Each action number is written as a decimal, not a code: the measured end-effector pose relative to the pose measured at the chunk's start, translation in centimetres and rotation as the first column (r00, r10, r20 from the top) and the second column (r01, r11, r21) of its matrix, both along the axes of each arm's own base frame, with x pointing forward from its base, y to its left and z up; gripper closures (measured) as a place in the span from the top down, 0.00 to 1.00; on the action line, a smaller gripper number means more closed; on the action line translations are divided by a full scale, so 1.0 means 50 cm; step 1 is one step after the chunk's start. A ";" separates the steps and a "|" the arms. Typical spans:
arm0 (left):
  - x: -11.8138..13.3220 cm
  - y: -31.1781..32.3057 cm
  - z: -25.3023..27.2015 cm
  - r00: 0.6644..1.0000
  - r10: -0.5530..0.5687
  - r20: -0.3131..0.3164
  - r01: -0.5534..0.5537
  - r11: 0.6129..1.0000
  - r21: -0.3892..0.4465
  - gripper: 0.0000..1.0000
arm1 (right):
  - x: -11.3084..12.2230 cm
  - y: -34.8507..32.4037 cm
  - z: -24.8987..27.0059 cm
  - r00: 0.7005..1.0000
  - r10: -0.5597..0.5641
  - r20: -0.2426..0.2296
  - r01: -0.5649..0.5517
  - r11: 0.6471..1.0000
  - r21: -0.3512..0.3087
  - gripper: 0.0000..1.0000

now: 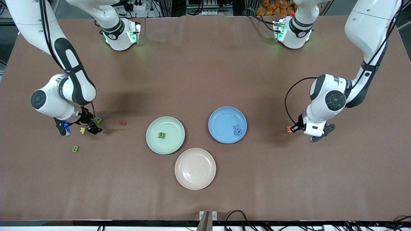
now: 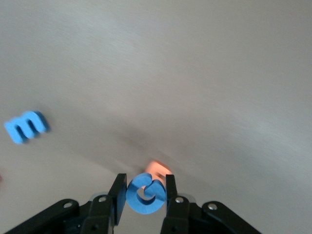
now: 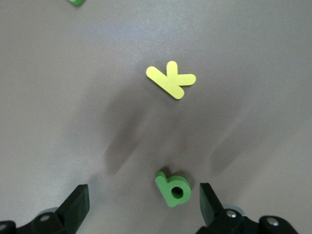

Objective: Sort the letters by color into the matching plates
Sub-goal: 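Carry the G to the blue plate while the right gripper lowers to the b, then release the G on the blue plate while the right gripper grasps the b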

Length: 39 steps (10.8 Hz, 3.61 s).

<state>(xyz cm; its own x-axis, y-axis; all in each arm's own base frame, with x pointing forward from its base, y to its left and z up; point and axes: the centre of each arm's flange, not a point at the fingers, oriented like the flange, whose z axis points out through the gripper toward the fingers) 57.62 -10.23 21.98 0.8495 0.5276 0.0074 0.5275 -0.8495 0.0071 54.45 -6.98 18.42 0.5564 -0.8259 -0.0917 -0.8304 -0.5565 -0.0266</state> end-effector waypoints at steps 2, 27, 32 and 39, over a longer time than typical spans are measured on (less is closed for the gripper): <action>-0.007 -0.070 0.021 1.000 -0.003 0.005 0.003 1.000 -0.022 0.37 | -0.017 -0.004 -0.015 1.000 -0.008 0.000 0.008 1.000 -0.009 1.00; -0.114 -0.624 0.027 0.989 -0.146 -0.024 0.144 0.987 -0.069 1.00 | 0.028 0.031 0.033 0.759 0.640 -0.115 -0.650 0.756 -0.082 0.27; -0.071 -0.503 -0.011 0.936 -0.352 -0.014 0.353 0.934 0.053 1.00 | 0.087 0.099 0.089 0.562 0.823 -0.088 -0.827 0.555 -0.087 0.27; 0.000 -0.175 0.065 0.843 -0.537 -0.032 0.538 0.842 0.041 1.00 | 0.112 0.295 0.124 0.423 0.904 -0.057 -0.906 0.421 -0.044 0.27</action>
<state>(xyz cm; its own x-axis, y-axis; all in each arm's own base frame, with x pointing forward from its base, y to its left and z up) 57.62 -18.97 25.23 0.9999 -0.0124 0.0023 -0.0123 -0.9989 -0.0448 60.05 7.75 24.64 0.9850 0.1491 -0.0867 0.1534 -0.9871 0.0450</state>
